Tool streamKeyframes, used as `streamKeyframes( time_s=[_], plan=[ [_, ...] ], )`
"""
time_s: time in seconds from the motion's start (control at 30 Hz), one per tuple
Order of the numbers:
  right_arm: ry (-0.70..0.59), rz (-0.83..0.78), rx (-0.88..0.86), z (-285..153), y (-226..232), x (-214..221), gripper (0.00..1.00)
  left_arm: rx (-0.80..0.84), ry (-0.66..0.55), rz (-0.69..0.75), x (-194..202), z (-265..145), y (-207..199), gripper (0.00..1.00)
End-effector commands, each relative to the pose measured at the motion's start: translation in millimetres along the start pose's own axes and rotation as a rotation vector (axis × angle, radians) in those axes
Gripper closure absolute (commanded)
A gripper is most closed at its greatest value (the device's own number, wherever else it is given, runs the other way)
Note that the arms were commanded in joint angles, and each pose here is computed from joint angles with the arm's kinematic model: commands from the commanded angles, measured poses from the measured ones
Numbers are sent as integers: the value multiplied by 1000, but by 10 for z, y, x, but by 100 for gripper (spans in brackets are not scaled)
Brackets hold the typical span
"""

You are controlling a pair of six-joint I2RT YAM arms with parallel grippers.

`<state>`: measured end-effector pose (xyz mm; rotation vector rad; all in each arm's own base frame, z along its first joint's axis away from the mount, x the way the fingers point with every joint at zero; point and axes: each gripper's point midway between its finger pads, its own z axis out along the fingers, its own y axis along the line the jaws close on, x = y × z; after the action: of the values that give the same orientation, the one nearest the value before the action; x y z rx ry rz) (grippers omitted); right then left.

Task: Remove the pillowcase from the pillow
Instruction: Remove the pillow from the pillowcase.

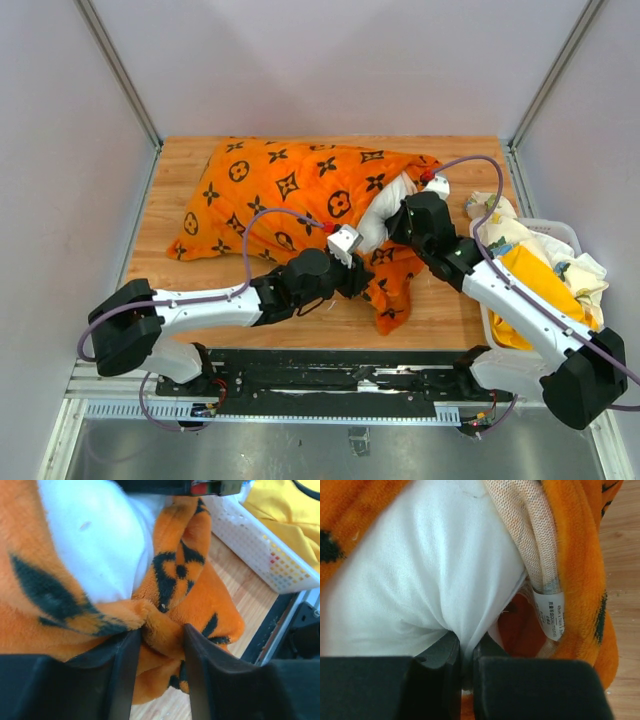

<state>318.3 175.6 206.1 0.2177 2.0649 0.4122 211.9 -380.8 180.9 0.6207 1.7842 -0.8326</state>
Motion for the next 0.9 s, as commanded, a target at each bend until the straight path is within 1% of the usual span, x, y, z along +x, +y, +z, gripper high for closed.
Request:
streamKeyframes(
  time_s=[0.0, 0.07, 0.1, 0.2, 0.33, 0.47, 0.57, 0.7, 0.87],
  plan=[
    [-175, 24, -80, -240, 255, -560, 99, -65, -32, -39, 79, 74, 111, 73],
    [-184, 18, -88, -257, 269, -587, 99, -92, -7, -40, 196, 92, 172, 98],
    [-192, 18, -86, -264, 266, -607, 99, -109, 5, -41, 257, 96, 211, 100],
    [-229, 30, -84, -296, 243, -696, 99, -166, 32, -39, 407, 67, 340, 100],
    [-258, 77, -123, -348, 212, -898, 99, -250, 56, -35, 623, -5, 568, 100],
    [-242, 132, -151, -314, 155, -1045, 99, -339, 104, -50, 903, -103, 866, 100],
    [-219, 198, -193, -314, 117, -1138, 99, -371, 119, -75, 1019, -227, 986, 100],
    [-249, 258, -230, -378, 60, -1303, 99, -420, 132, -103, 1141, -408, 1121, 100],
    [-254, 342, -338, -433, 117, -1445, 99, -462, 154, -126, 1241, -540, 1221, 100]
  ],
)
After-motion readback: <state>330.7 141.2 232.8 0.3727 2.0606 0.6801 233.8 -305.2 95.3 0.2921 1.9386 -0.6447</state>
